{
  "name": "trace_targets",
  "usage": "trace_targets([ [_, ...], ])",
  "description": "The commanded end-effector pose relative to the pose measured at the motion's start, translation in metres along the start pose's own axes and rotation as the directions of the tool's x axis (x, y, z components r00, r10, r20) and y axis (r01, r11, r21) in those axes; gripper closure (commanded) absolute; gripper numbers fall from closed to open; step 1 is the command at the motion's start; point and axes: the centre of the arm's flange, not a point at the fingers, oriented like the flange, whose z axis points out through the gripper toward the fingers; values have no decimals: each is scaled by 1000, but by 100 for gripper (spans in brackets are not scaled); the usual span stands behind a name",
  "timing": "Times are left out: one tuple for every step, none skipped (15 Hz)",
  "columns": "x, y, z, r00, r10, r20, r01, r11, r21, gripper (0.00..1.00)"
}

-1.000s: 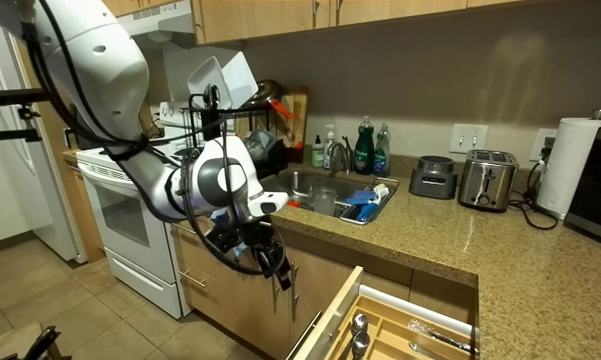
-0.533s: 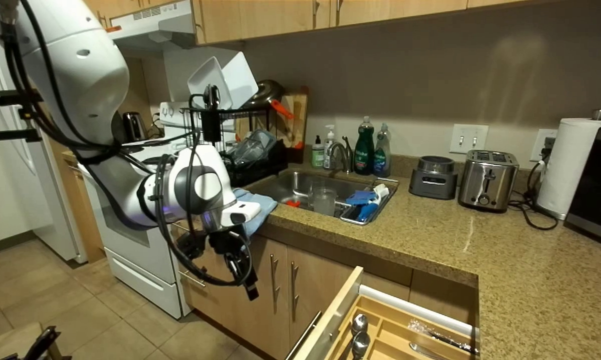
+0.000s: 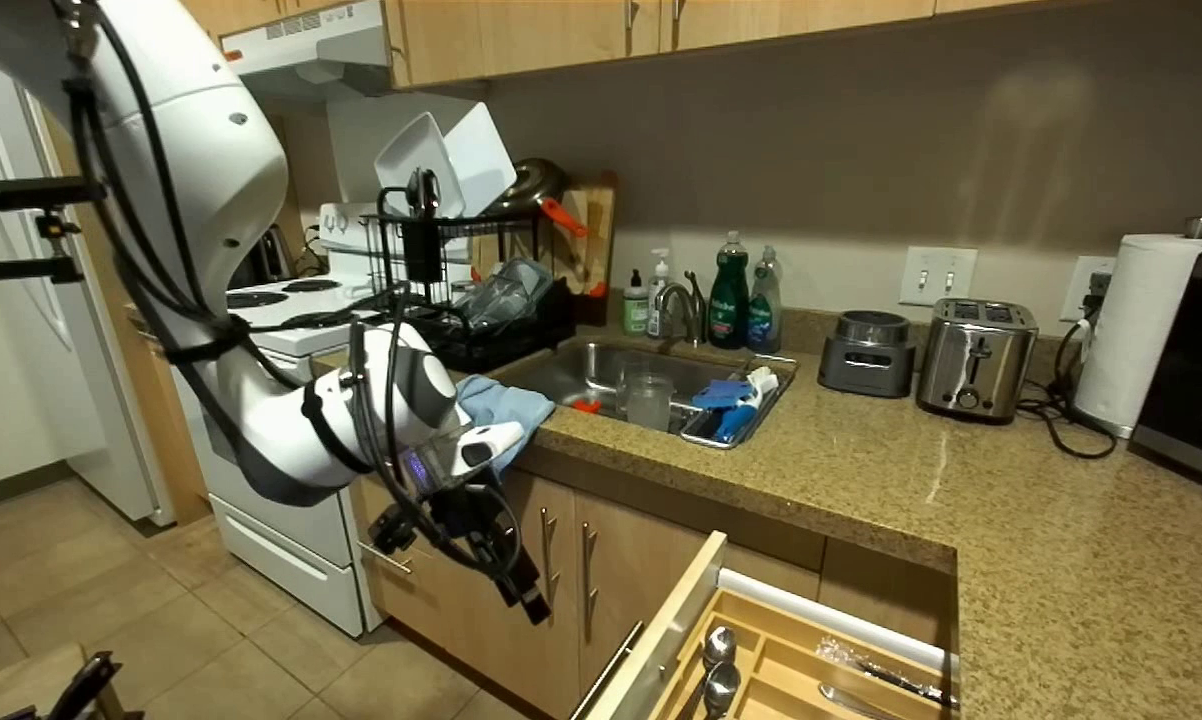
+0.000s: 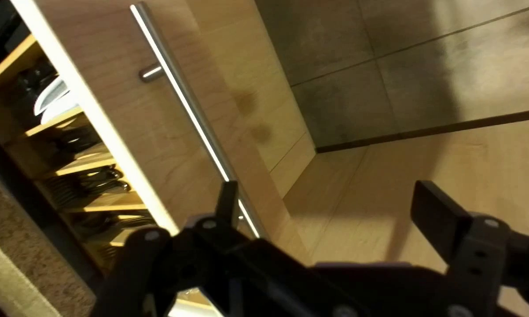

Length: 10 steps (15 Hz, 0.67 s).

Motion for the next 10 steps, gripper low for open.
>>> trace_targets([
  [2,-10,22,996,7,-90,-21,987,-160,0],
  [3,-13,24,994,-1,-114,-21,980,-197,0],
  [3,-17,25,990,-11,-138,-22,973,-231,0],
  [3,-22,25,986,-27,-162,-18,963,-269,0],
  [2,-29,24,982,-42,-184,-16,953,-303,0],
  [2,-35,24,976,-56,-209,-18,942,-336,0],
  [2,-40,23,971,-71,-226,-17,932,-363,0],
  [2,-45,23,968,-79,-239,-20,922,-386,0],
  [1,-49,23,965,-89,-248,-20,914,-406,0],
  [1,-52,24,962,-97,-254,-21,905,-424,0],
])
